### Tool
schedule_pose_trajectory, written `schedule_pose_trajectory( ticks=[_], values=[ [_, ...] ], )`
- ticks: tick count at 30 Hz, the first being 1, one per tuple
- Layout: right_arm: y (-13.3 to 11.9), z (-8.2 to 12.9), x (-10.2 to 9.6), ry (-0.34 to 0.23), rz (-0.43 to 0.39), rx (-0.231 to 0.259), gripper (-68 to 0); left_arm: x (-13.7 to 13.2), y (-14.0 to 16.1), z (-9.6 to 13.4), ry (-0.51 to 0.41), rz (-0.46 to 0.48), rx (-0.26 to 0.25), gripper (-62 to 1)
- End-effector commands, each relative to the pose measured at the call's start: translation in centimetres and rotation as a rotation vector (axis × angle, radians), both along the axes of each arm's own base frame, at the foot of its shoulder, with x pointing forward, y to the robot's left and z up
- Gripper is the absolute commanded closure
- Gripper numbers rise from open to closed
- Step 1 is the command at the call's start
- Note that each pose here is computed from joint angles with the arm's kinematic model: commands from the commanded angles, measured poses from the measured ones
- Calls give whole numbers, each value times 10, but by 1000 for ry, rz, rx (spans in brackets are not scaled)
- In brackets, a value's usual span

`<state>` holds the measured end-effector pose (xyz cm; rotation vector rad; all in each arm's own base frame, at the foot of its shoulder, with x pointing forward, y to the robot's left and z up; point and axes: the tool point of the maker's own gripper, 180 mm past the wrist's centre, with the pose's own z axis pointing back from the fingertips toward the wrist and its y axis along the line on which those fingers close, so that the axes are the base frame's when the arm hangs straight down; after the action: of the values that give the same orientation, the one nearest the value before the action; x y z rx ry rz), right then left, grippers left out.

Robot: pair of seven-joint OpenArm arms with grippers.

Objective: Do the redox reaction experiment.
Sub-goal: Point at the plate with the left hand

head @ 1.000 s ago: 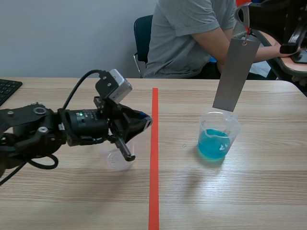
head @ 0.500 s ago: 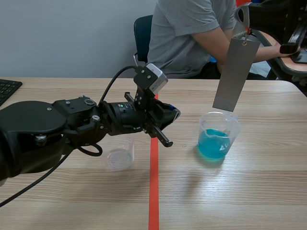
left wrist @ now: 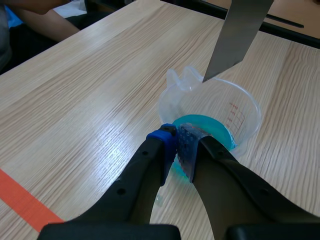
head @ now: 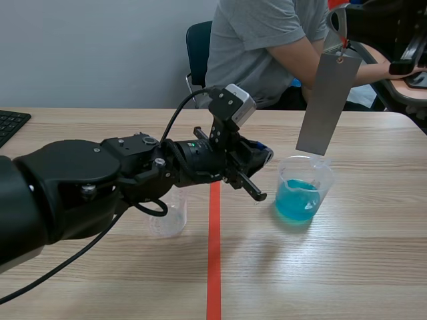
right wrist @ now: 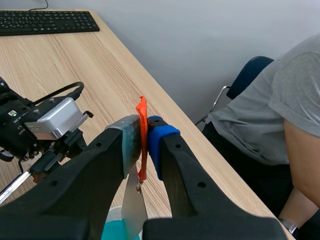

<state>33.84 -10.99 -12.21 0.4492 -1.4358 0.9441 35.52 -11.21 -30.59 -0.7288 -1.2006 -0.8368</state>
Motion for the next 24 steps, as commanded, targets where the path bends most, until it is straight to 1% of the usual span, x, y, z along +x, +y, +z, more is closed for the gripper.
schedule_pose_trajectory(
  ticks=[1, 6, 10, 24],
  values=[
    [-1, 12, 2, -35, 1, 6, -15, 4, -13, 24, -36, -14, -56, -44],
    [-1, 12, 2, -35, 1, 6, -15, 2, -19, 27, -36, -30, -69, -44],
    [-1, 12, 2, -35, 1, 6, -15, -4, -23, 29, -27, -63, -80, -44],
    [-1, 12, 2, -35, 1, 6, -15, -3, -23, 28, -28, -60, -79, -44]
  ],
)
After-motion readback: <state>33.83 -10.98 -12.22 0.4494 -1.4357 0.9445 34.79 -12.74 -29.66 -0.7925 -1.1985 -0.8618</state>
